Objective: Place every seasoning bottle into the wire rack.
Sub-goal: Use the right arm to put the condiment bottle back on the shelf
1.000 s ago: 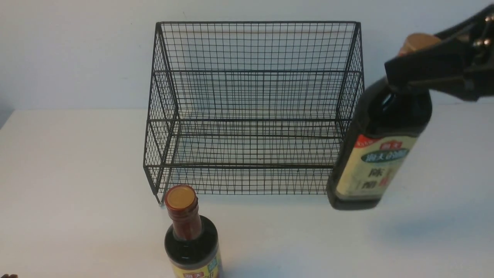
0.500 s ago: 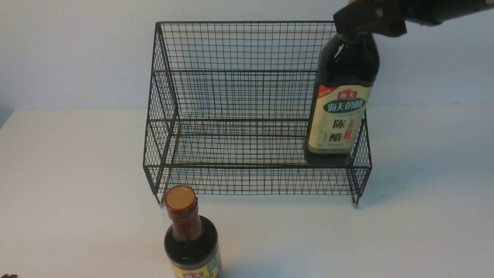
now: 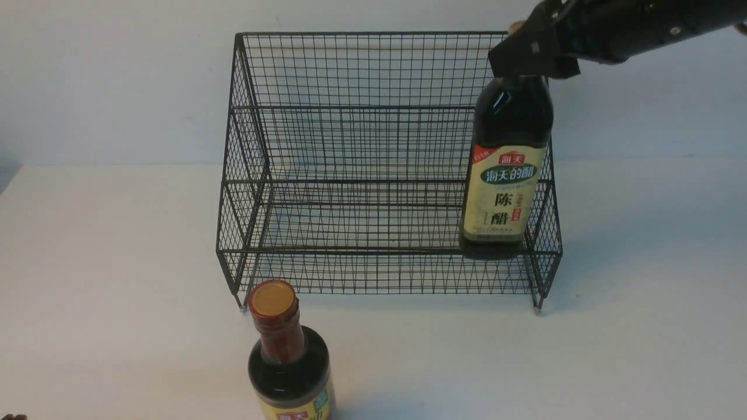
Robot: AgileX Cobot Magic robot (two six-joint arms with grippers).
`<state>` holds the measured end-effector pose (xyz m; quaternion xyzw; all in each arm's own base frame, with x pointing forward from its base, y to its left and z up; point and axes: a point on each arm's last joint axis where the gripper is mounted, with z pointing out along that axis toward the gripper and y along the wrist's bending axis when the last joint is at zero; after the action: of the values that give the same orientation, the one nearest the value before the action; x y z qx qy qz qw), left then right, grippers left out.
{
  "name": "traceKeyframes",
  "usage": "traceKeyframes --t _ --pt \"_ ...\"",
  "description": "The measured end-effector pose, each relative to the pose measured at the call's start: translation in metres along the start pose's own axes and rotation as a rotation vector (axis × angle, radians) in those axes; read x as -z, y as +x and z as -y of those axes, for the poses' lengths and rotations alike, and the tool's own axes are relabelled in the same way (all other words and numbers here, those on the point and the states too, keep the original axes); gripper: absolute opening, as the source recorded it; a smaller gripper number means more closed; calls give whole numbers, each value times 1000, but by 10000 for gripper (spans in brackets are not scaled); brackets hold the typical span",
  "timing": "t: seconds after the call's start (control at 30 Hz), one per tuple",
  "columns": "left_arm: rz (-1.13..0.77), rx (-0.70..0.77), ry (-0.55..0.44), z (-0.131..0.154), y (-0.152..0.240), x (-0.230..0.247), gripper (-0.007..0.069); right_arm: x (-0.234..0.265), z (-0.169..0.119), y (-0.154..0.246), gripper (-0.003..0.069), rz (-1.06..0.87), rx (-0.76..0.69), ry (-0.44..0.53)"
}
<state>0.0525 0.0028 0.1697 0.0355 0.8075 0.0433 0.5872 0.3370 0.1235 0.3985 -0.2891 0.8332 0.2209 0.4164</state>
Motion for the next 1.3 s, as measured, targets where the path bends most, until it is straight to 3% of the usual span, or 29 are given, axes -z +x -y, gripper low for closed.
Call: traceKeyframes --t 0.57,1.3 --pt "0 0 0 0 0 0 -5 -18 4 38 335 -145 -48 -5" --pt "0 4 0 0 0 0 -5 -17 3 39 345 -157 -58 -15"
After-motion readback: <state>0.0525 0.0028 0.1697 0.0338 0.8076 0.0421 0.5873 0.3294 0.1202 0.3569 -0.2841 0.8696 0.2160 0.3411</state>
